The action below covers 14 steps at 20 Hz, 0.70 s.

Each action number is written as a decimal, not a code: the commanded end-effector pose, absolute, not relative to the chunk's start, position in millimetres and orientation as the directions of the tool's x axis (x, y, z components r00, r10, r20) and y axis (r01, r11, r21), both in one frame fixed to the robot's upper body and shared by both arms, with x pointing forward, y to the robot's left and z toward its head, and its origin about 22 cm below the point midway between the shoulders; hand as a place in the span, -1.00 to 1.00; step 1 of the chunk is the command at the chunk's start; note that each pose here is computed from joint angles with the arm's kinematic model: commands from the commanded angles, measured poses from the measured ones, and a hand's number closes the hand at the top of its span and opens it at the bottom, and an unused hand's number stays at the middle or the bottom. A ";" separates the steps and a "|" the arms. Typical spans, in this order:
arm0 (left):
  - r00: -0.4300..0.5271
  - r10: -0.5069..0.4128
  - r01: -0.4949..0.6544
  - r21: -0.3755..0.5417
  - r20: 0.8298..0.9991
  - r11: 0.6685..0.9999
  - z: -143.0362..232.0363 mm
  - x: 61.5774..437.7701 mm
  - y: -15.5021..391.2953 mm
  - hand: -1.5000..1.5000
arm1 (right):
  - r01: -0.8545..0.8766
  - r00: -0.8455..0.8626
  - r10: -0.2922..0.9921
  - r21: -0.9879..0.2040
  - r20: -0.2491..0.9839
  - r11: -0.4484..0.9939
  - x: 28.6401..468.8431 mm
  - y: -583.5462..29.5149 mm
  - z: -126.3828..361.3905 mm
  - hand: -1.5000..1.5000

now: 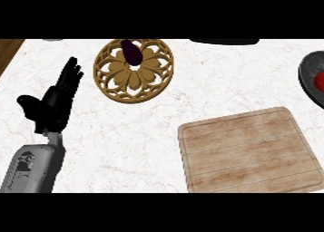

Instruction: Pick the tomato from the cutting board and place it in the pan

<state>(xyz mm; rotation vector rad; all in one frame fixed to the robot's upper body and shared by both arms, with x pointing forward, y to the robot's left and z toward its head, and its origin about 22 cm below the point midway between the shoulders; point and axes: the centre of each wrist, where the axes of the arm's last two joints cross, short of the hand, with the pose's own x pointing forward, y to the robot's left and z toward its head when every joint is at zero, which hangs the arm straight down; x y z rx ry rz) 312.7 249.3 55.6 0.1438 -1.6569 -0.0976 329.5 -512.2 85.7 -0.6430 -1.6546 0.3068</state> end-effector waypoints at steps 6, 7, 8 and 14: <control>-0.064 -0.155 -0.077 0.150 0.986 0.986 52.8 304.6 264.1 0.00 | 0.115 -0.172 0.296 -0.279 0.940 0.953 266.8 -571.3 97.8 -1.00; -0.060 -0.157 -0.069 0.153 0.986 0.986 49.6 302.5 260.4 0.00 | 0.099 -0.187 0.308 -0.295 0.933 0.950 257.6 -579.4 103.0 -1.00; -0.073 -0.152 -0.084 0.146 0.986 0.986 52.7 302.6 263.9 0.00 | 0.104 -0.185 0.293 -0.277 0.938 0.955 249.0 -582.9 97.3 -1.00; -0.059 -0.163 -0.099 0.156 0.985 0.983 52.9 301.3 277.1 0.00 | 0.085 -0.227 0.270 -0.258 0.936 0.962 212.6 -609.8 116.8 -1.00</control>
